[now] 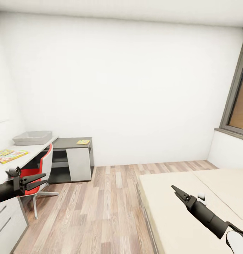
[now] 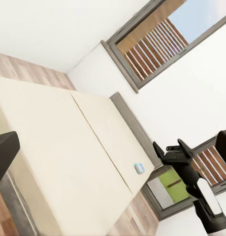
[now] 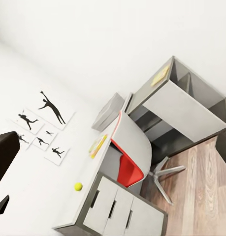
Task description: Put all the toys in the child's room - the three board games (two on the bed and one on the table), the two jigsaw puzzles on the table, and the tennis ball on the table - inside the toy box on the table in the child's room.
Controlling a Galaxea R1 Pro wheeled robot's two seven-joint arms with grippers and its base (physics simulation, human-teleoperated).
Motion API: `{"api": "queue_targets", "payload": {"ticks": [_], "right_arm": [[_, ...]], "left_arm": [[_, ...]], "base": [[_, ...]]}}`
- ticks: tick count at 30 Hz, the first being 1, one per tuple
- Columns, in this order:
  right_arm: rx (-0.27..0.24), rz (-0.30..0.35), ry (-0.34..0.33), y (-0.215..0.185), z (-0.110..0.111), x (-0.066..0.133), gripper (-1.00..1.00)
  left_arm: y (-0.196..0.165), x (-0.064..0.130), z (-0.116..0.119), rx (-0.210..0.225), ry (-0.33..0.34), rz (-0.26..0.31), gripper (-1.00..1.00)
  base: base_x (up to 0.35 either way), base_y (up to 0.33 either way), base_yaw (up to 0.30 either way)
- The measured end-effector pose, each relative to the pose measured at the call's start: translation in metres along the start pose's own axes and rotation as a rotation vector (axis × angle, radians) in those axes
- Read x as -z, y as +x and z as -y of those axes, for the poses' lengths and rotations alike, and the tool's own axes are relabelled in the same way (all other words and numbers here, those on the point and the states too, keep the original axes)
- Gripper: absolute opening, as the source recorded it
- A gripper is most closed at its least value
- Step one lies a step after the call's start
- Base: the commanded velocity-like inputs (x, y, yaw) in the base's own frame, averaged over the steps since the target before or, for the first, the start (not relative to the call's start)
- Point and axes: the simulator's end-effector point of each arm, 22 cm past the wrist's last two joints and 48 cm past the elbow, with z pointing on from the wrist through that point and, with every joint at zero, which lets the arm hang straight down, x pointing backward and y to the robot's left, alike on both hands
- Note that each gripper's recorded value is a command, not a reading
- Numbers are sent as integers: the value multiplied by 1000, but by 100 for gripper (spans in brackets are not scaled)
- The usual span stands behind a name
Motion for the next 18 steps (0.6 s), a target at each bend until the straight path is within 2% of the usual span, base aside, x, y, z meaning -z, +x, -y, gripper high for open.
{"api": "queue_targets", "payload": {"ticks": [12,18], "right_arm": [[0,-3,4,2,1,-1,100],[9,4,61,-3,10,-5,100]], "left_arm": [[0,0,0,0,0,0,100],[0,0,0,-1,-1,0,100]], "base": [[-40,-25,19],[-1,-1,0]]}}
